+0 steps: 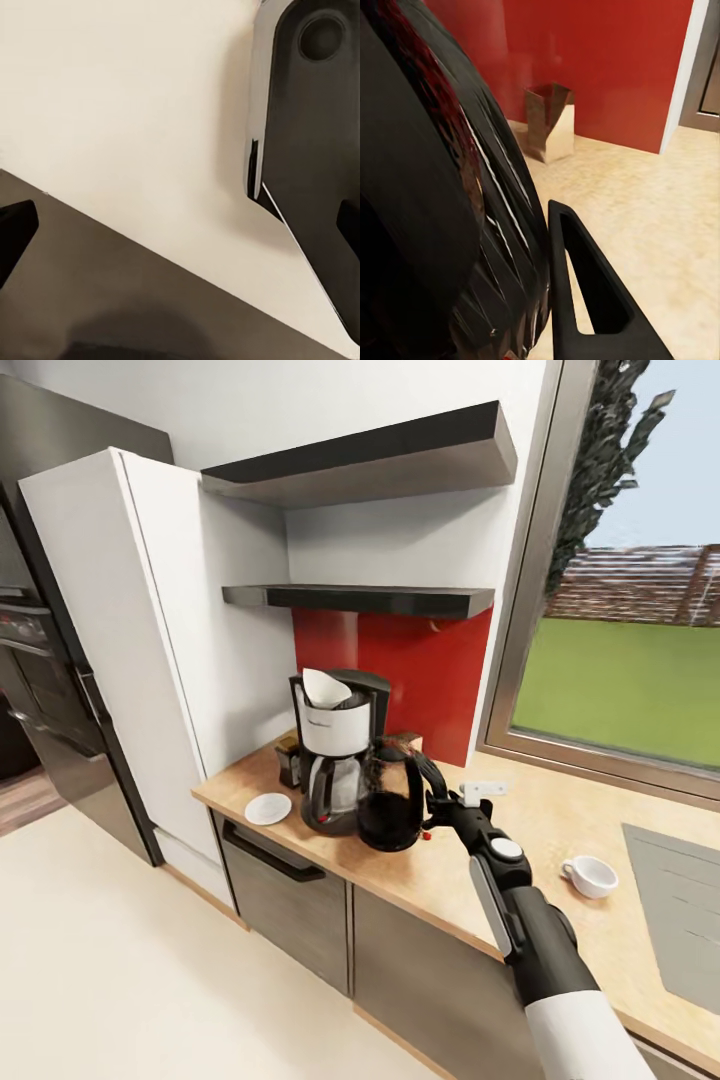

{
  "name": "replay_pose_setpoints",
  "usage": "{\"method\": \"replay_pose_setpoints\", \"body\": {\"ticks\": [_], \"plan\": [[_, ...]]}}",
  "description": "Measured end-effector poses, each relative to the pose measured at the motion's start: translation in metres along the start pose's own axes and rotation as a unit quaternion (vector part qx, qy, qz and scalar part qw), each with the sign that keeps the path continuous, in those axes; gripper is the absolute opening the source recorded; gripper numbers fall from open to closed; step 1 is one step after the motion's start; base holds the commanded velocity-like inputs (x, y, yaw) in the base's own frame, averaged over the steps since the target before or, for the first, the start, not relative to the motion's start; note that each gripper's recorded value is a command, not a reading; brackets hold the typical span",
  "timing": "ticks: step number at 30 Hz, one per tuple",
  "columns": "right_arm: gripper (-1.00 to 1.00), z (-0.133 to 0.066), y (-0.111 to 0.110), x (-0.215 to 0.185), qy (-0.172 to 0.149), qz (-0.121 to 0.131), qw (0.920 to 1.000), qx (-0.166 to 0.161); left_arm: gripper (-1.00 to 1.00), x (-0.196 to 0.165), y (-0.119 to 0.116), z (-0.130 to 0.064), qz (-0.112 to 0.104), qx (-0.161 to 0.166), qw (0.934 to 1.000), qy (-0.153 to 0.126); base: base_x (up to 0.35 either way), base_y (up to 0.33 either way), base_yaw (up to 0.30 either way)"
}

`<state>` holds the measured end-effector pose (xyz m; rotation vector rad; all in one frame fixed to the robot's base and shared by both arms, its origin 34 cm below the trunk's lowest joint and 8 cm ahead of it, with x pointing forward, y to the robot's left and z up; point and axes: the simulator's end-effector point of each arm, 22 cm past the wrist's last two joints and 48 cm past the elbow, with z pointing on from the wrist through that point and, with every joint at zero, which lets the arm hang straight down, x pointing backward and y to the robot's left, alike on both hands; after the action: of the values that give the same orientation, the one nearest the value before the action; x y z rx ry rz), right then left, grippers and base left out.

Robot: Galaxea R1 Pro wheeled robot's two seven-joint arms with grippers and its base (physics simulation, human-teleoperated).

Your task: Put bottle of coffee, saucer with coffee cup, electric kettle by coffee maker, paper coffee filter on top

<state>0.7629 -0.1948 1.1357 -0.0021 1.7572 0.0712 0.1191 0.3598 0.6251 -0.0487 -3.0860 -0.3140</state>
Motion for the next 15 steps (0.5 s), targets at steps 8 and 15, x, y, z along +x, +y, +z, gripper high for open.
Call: {"method": "replay_pose_setpoints", "body": {"ticks": [8, 15], "plan": [[-1.00, 0.002, -0.012, 0.006, 0.000, 0.005, 0.9999, 0.011, 1.00, -0.015, 0.001, -0.001, -0.002, -0.002, 0.9999, -0.013, 0.001, 0.002, 0.000], [-1.00, 0.003, -0.020, 0.007, 0.001, 0.013, 0.9998, 0.018, 1.00, -0.016, 0.000, -0.001, -0.002, -0.002, 0.9999, -0.014, 0.000, 0.000, 0.000]]}}
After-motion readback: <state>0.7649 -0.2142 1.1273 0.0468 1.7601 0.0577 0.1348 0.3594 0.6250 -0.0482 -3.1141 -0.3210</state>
